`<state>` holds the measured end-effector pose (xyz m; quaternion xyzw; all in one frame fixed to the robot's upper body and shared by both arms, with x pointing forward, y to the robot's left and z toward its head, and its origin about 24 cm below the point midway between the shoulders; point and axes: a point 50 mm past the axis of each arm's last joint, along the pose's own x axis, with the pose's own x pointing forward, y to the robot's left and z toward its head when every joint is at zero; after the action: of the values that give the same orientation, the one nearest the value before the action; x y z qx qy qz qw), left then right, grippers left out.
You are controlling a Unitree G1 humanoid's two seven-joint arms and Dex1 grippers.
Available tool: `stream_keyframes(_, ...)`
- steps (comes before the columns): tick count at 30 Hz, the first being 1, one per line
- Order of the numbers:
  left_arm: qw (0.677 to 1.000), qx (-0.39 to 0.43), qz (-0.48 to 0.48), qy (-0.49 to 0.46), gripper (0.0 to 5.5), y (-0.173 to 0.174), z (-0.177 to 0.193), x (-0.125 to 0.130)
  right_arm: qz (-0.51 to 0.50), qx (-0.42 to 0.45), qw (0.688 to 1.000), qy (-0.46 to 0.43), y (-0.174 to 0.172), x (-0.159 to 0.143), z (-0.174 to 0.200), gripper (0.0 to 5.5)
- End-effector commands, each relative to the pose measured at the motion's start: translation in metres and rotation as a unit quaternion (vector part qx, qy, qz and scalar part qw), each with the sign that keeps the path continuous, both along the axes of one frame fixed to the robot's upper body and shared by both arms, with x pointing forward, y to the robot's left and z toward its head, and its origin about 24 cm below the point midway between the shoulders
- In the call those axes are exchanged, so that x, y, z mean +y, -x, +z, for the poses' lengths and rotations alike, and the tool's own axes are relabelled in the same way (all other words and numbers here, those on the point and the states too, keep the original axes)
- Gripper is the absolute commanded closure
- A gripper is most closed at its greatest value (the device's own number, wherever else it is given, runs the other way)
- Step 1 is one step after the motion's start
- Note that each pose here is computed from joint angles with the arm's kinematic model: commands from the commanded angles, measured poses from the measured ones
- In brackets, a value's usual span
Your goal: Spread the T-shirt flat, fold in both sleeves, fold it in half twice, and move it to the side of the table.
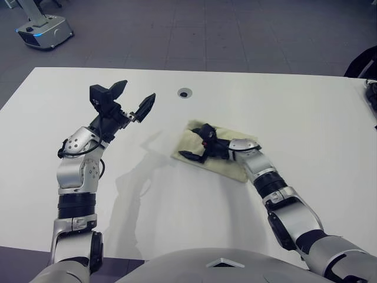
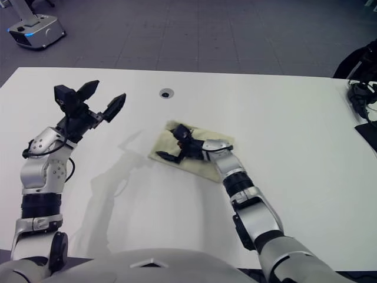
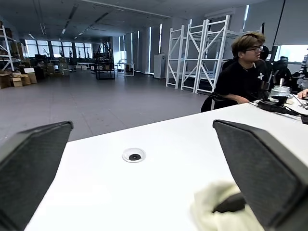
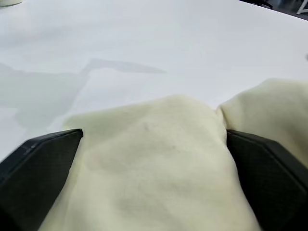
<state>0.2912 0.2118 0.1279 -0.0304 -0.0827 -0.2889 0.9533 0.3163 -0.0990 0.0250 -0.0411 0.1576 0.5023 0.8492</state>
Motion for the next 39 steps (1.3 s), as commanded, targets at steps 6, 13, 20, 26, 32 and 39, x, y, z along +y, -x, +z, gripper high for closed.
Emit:
stream_keyframes(6,1.000,0.008,-0.018,-0.014,0.10,0.002,-0.005,0.003,-0.281,0.137,0.950,-0.020,0.051,-0.120,-0.071,0.13)
stream_keyframes(13,1.000,0.011,0.009,-0.019,0.10,0.013,-0.008,0.023,-0.522,0.076,0.844,0.100,0.079,-0.168,-0.099,0.13)
stream_keyframes(20,1.000,0.011,0.010,-0.021,0.10,0.012,-0.010,0.025,-0.583,0.030,0.801,0.131,0.070,-0.182,-0.089,0.13)
stream_keyframes(26,1.000,0.010,0.008,-0.021,0.10,0.012,-0.011,0.024,-0.574,-0.016,0.810,0.114,0.057,-0.183,-0.074,0.13)
stream_keyframes(32,0.999,-0.017,0.017,-0.030,0.10,0.011,0.000,0.022,-0.555,-0.138,0.820,0.025,0.017,-0.196,-0.008,0.13)
stream_keyframes(39,0.991,-0.103,0.085,-0.032,0.10,0.017,0.042,0.000,-0.477,-0.286,0.831,-0.031,-0.014,-0.183,0.113,0.13)
